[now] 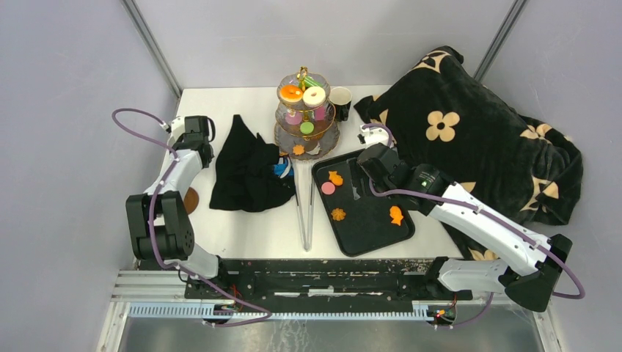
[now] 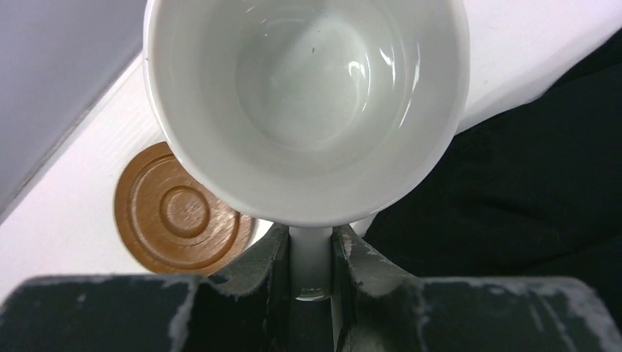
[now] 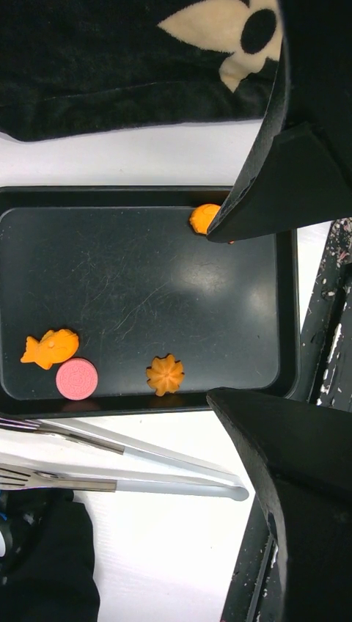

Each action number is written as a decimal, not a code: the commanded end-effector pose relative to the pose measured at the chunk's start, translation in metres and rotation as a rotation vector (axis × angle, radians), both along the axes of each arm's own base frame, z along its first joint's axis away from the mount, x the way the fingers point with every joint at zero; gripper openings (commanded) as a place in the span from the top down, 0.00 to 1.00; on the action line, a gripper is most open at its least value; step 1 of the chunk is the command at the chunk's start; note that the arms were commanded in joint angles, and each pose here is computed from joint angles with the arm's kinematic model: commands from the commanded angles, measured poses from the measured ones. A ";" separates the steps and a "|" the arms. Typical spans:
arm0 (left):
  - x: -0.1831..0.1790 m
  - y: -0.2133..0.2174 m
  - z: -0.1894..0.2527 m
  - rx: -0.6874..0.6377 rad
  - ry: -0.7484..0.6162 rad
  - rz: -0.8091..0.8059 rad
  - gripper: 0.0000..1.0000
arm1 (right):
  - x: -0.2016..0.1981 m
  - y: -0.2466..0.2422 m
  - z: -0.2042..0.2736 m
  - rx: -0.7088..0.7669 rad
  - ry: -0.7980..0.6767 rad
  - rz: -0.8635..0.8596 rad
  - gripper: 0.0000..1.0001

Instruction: Serve the afternoon tea

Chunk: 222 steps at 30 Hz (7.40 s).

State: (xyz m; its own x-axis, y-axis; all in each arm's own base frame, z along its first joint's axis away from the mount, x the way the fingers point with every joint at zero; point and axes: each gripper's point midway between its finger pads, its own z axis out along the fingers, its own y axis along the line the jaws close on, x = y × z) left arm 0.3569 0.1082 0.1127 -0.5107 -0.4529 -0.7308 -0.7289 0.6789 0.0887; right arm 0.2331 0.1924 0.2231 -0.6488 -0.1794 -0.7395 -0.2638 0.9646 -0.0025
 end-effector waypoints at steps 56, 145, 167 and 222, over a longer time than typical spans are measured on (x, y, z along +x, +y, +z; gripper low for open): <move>0.065 0.029 -0.010 -0.088 -0.073 0.164 0.39 | 0.016 0.011 0.011 -0.004 -0.024 -0.023 0.21; -0.069 -0.174 0.189 -0.333 -0.590 -0.663 0.12 | 0.311 -0.031 0.001 0.066 -0.194 -0.243 0.99; -0.079 -0.131 0.191 -0.169 -0.428 -0.506 0.06 | -0.036 0.107 0.005 0.163 -0.039 0.304 0.99; -0.181 -0.158 0.104 -0.449 -0.063 -0.487 0.07 | 0.007 -0.017 0.019 0.094 -0.257 -0.228 0.00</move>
